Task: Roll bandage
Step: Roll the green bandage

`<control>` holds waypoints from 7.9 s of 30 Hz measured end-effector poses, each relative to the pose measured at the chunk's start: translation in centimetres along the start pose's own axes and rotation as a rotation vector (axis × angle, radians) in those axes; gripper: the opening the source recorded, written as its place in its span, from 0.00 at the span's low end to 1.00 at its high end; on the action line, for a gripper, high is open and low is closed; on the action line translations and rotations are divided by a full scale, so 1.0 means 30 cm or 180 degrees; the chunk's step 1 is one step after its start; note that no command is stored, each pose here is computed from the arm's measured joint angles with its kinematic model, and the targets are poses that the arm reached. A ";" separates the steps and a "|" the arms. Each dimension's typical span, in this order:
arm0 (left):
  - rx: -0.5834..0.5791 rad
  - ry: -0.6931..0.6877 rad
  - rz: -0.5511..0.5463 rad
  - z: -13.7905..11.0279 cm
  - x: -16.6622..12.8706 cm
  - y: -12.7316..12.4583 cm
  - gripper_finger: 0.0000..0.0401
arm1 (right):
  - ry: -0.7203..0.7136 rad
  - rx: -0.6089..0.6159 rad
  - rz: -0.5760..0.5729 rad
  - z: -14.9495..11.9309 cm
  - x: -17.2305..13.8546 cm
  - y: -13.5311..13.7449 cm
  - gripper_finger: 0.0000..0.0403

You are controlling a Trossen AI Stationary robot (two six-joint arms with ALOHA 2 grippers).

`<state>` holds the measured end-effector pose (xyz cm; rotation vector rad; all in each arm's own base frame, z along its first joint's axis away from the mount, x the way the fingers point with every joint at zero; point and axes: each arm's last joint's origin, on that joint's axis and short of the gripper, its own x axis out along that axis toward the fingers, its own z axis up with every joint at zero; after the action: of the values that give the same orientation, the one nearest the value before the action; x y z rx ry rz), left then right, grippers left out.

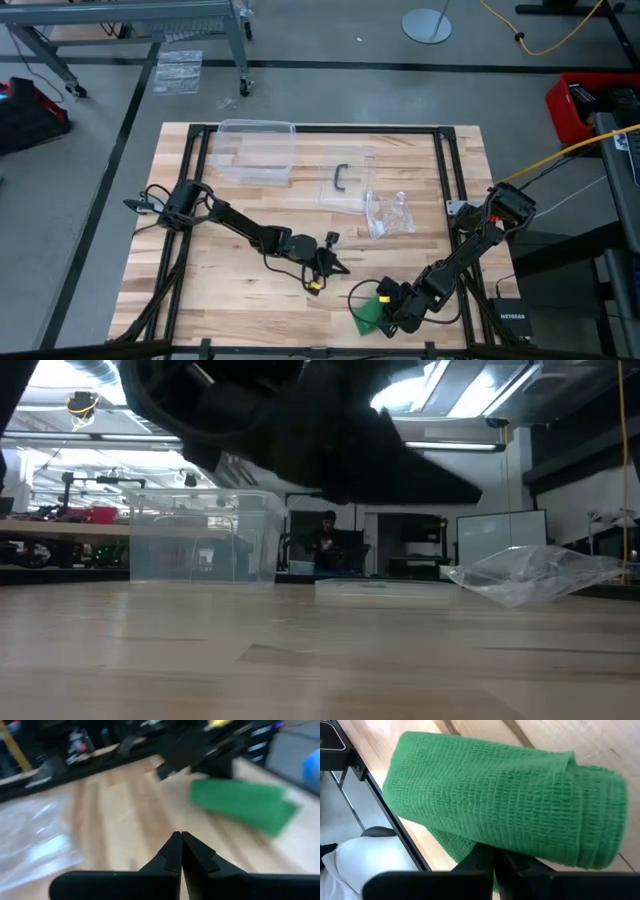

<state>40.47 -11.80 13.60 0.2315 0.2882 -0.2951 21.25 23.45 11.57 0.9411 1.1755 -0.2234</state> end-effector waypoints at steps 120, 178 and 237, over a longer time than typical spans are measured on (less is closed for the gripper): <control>-0.0268 0.0870 0.0279 -0.102 0.121 -0.199 0.00 | -0.1176 -0.0061 0.0675 0.110 0.074 0.058 0.01; -0.0259 0.1232 -0.0367 -0.120 0.075 -0.376 0.00 | -0.1932 0.0640 -0.0523 0.232 -0.026 -0.062 0.01; -0.1023 0.0487 -0.0145 -0.055 0.098 -0.368 0.32 | -0.1674 -0.0122 0.0535 0.158 -0.149 0.081 0.01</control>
<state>39.27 -22.39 9.14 -0.0704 0.4872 -0.2720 24.10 20.14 16.98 0.8724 0.6127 -0.2904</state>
